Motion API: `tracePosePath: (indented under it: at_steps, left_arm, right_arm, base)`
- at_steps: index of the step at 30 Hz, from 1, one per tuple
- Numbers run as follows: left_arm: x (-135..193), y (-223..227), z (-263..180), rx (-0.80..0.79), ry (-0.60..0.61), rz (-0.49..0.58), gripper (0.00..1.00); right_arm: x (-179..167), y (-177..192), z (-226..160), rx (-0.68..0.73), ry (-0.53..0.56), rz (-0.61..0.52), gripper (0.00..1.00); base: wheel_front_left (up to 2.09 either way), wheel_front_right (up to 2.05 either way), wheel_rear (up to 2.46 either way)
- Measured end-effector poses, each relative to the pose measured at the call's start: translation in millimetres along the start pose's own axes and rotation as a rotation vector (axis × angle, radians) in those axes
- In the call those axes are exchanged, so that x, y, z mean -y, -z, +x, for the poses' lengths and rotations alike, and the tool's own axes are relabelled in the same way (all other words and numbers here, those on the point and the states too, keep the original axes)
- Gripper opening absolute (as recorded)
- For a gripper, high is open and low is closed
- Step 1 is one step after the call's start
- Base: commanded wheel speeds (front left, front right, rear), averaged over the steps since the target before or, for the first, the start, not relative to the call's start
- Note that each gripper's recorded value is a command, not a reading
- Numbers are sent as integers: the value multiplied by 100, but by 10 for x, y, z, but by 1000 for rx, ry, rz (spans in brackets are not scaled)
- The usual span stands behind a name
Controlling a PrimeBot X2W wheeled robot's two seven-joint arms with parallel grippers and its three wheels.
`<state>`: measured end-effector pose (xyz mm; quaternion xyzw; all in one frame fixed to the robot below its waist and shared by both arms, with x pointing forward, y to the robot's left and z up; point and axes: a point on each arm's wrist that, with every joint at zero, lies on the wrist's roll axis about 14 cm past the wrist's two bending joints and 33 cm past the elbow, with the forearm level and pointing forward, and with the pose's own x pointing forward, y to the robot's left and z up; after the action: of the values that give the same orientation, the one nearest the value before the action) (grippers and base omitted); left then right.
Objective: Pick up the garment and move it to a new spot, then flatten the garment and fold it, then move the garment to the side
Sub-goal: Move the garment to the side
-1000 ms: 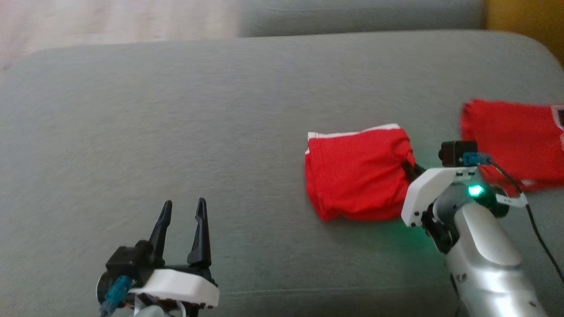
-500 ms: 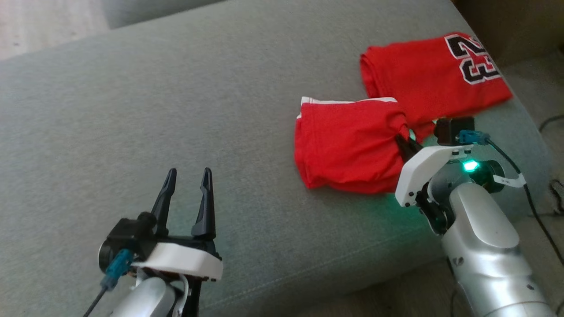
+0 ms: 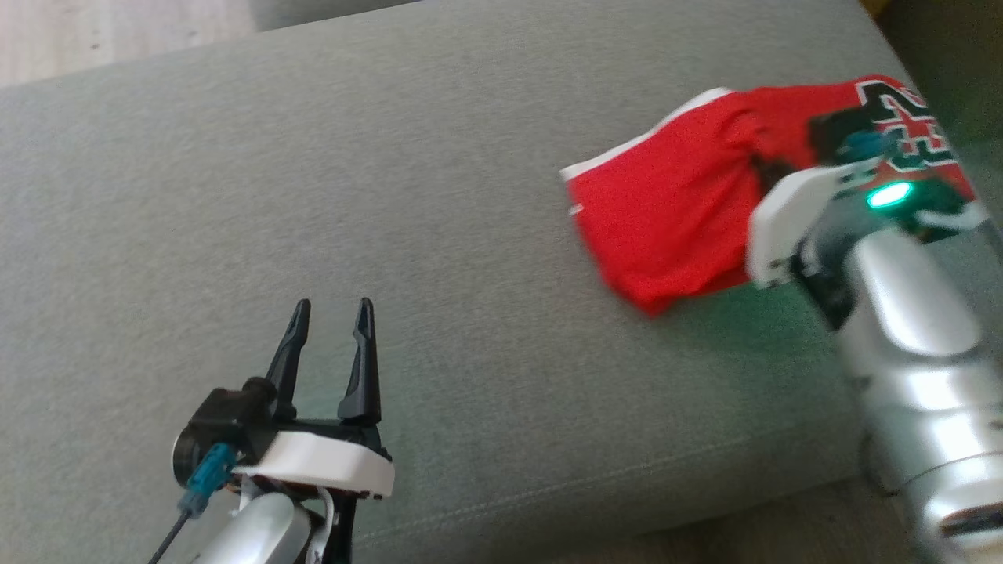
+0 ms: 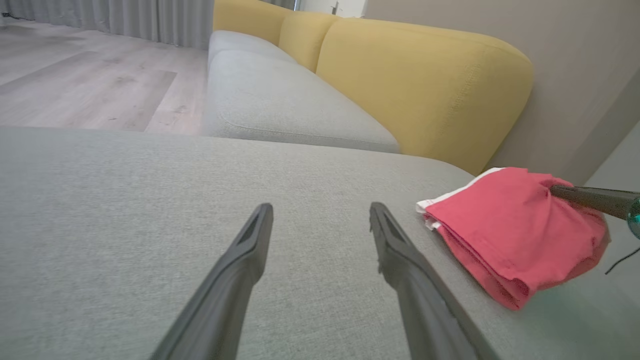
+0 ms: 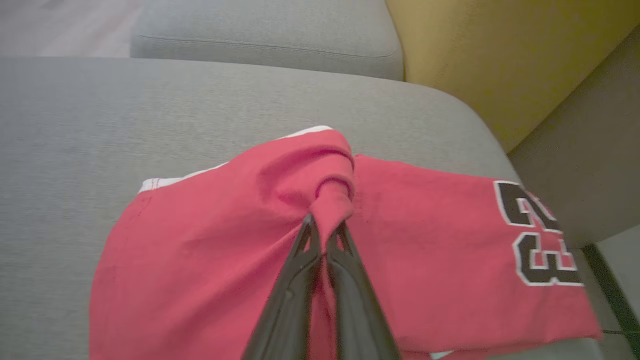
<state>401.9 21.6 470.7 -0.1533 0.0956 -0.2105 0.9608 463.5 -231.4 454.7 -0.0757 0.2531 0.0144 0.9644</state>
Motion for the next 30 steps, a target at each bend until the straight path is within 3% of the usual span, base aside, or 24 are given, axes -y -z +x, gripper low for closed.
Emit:
tracePosePath:
  at_steps: [6,12,20,29,30]
  left_arm:
    - [-192,-64,-100,25,-61,-10,100]
    - [-381,-34,-147,13,-110,-10,100]
    - [-571,-16,-147,2,-156,0,100]
    - [-535,-6,-78,-4,-139,2,100]
    - [-529,-14,-68,-2,-136,3,100]
  right_arm:
    - [565,-1,110,-92,101,-97,0]
    - [1056,30,223,-147,198,-102,0]
    - [1286,22,371,-179,255,-139,0]
    - [1519,115,285,-219,331,-129,2]
    - [1536,111,271,-212,339,-121,44]
  base:
    - [0,0,0]
    - [0,0,0]
    - [0,0,0]
    - [0,0,0]
    - [0,0,0]
